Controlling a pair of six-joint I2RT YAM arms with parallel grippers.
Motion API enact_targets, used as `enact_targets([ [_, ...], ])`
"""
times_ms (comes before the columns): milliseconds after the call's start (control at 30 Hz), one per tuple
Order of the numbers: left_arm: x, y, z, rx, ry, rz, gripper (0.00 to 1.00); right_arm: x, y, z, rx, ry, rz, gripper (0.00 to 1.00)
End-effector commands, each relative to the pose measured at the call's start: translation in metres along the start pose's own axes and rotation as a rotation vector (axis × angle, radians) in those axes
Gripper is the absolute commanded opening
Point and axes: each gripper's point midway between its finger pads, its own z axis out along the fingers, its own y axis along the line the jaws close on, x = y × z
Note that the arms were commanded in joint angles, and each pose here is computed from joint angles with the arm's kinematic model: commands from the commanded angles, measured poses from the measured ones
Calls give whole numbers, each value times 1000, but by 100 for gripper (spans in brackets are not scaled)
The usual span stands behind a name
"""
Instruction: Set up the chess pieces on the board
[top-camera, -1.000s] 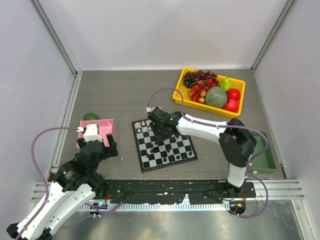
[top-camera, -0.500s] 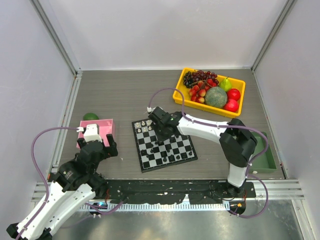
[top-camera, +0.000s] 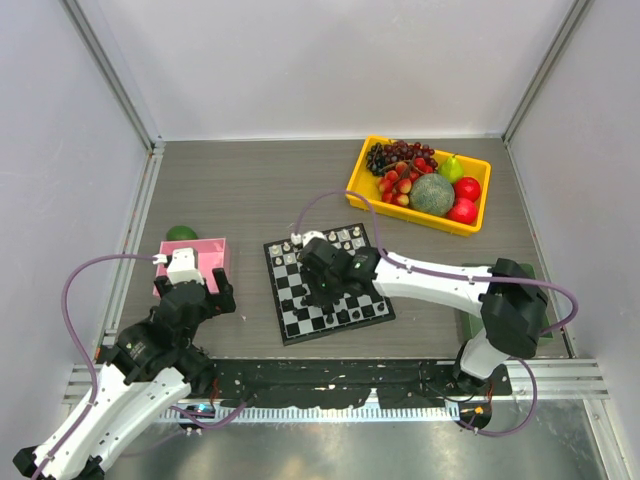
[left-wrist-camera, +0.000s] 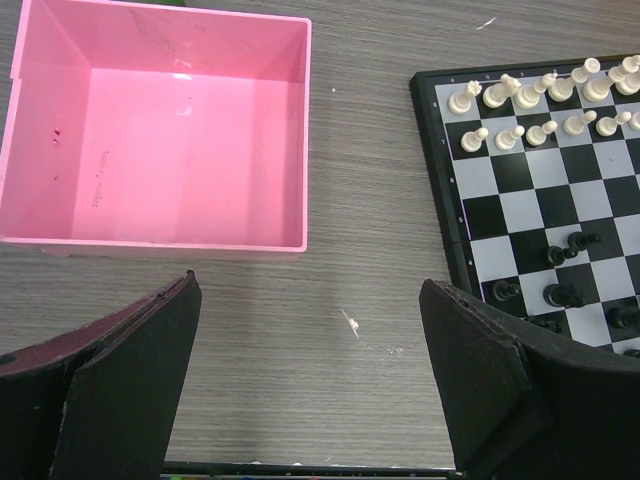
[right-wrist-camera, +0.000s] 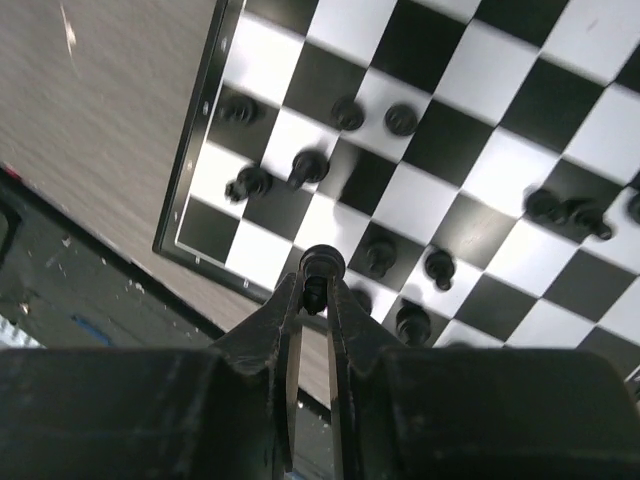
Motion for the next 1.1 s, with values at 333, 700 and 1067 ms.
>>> enact_targets([
  [333, -12, -3, 0, 11, -47, -22, 99, 38, 20, 11, -17, 62, -26, 15],
  [700, -10, -3, 0, 11, -44, -17, 99, 46, 24, 20, -13, 90, -45, 15],
  [1067, -10, -2, 0, 8, -45, -18, 99, 49, 28, 26, -19, 105, -56, 19],
])
